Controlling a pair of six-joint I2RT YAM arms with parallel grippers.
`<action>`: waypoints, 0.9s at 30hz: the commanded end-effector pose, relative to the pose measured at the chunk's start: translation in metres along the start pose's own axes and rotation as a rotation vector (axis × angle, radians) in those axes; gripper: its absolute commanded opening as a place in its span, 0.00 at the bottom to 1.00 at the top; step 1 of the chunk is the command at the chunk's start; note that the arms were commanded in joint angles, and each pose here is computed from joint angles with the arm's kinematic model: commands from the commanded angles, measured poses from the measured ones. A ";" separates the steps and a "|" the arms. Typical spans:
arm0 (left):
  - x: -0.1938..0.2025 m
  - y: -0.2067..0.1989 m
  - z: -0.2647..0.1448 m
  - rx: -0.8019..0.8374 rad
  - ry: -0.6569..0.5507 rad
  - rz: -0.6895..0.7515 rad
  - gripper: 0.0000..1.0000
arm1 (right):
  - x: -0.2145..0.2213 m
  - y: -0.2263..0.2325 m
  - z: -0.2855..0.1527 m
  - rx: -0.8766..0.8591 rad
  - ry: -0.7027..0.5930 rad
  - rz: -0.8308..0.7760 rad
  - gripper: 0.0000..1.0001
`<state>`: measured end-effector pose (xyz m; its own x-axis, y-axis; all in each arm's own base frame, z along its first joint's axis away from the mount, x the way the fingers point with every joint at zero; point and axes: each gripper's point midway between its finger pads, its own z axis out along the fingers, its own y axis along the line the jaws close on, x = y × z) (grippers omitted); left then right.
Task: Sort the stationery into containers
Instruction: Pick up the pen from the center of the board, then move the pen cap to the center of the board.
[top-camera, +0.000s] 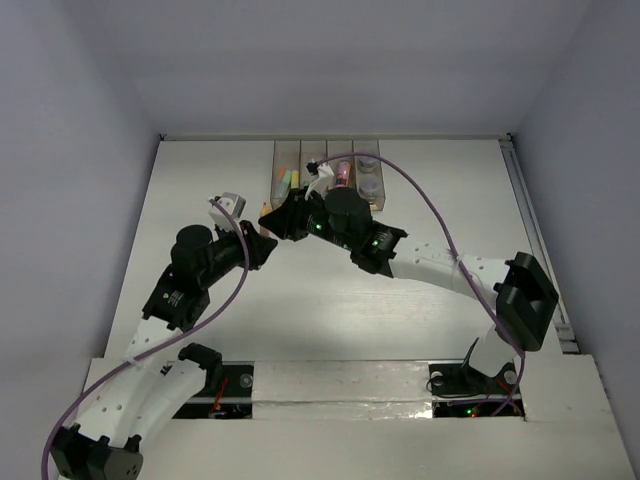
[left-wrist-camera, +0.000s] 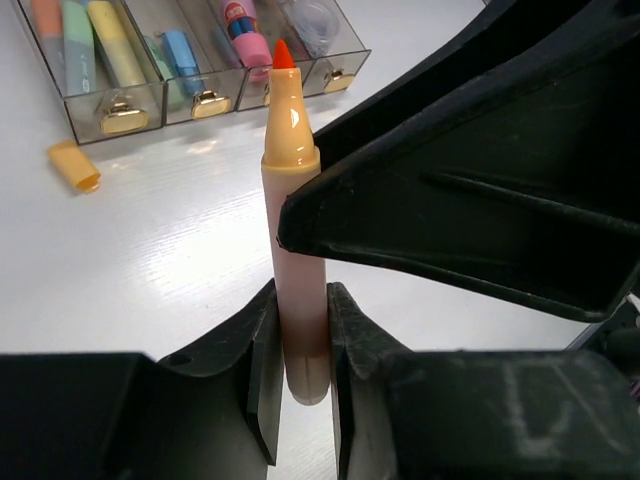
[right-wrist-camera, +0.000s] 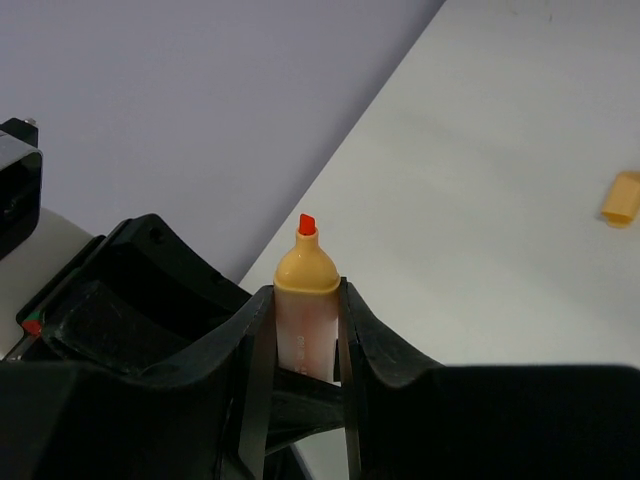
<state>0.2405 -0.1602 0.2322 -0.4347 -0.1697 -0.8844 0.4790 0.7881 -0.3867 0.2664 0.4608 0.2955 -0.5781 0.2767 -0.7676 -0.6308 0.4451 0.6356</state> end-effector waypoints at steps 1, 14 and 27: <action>-0.026 -0.010 -0.004 0.029 -0.083 0.042 0.00 | -0.010 0.015 0.001 -0.047 -0.045 -0.001 0.01; -0.040 0.007 -0.021 -0.099 -0.151 0.071 0.00 | -0.031 -0.012 -0.020 0.060 -0.096 -0.094 0.65; -0.072 0.023 -0.060 -0.247 -0.335 0.056 0.00 | 0.023 -0.122 0.042 0.364 0.094 -0.159 0.04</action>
<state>0.2392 -0.1013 0.2676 -0.2226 -0.2327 -0.9467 0.2813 0.9145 -0.2910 0.3405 0.4396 0.2327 -0.5254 0.2249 -0.8206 -0.5151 0.6835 0.5171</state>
